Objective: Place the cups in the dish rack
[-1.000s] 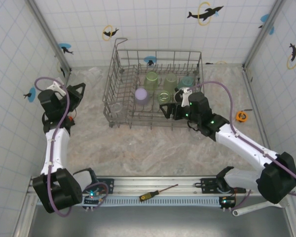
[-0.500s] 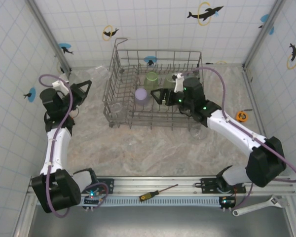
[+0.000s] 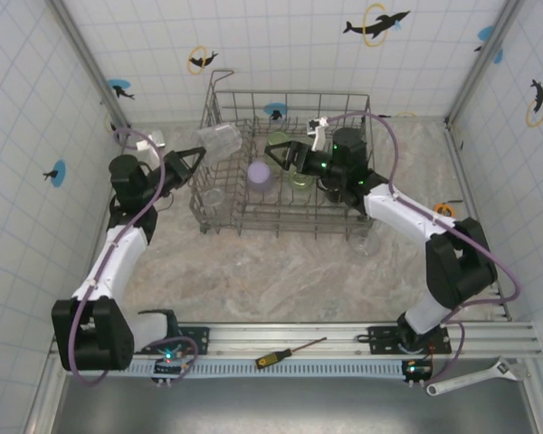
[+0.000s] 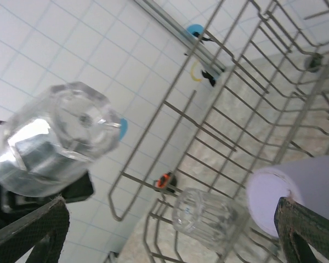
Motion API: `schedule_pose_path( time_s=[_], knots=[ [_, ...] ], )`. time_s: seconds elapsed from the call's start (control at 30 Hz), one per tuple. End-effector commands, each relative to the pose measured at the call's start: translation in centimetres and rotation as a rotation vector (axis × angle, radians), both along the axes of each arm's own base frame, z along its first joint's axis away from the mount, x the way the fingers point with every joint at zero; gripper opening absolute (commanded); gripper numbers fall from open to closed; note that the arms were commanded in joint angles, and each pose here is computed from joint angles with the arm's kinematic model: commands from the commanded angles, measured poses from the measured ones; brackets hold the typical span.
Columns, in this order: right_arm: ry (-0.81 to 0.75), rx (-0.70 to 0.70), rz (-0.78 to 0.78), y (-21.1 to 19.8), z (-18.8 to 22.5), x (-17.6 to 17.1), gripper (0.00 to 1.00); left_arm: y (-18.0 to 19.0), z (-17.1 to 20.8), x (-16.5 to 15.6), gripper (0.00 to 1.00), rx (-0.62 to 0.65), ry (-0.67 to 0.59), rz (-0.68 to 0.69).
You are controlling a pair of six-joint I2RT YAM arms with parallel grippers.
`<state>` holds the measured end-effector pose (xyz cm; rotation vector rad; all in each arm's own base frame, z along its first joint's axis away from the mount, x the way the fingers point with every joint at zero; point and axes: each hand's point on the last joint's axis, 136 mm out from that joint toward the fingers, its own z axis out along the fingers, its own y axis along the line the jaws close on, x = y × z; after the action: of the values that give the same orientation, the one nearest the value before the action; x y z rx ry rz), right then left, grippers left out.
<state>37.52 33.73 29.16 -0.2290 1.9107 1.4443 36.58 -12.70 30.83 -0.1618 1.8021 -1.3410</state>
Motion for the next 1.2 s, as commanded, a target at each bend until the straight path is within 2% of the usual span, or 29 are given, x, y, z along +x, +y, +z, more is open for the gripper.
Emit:
schedule_pose_path(
  time_s=[0.0, 0.3, 0.87, 1.03, 1.17],
  knots=[
    [-0.080, 0.158, 0.069, 0.7, 4.8, 0.0, 1.00, -0.9, 0.9, 0.5, 0.00, -0.023, -0.054, -0.019],
    [-0.056, 0.276, 0.130, 2.0, 5.9, 0.6, 1.00, -3.3, -0.3, 1.4, 0.00, -0.042, -0.033, -0.073],
    [0.040, 0.408, 0.211, 7.1, 6.2, 1.8, 1.00, -4.8, -1.0, 1.8, 0.00, -0.083, -0.020, -0.110],
    [0.052, 0.446, 0.203, 7.2, 6.5, 2.0, 1.00, -5.1, -1.5, 1.6, 0.00, -0.081, -0.007, -0.121],
    [0.061, 0.486, 0.226, 7.1, 7.0, 1.7, 0.90, -5.2, -1.8, 1.5, 0.00, -0.079, 0.000, -0.124]
  ],
)
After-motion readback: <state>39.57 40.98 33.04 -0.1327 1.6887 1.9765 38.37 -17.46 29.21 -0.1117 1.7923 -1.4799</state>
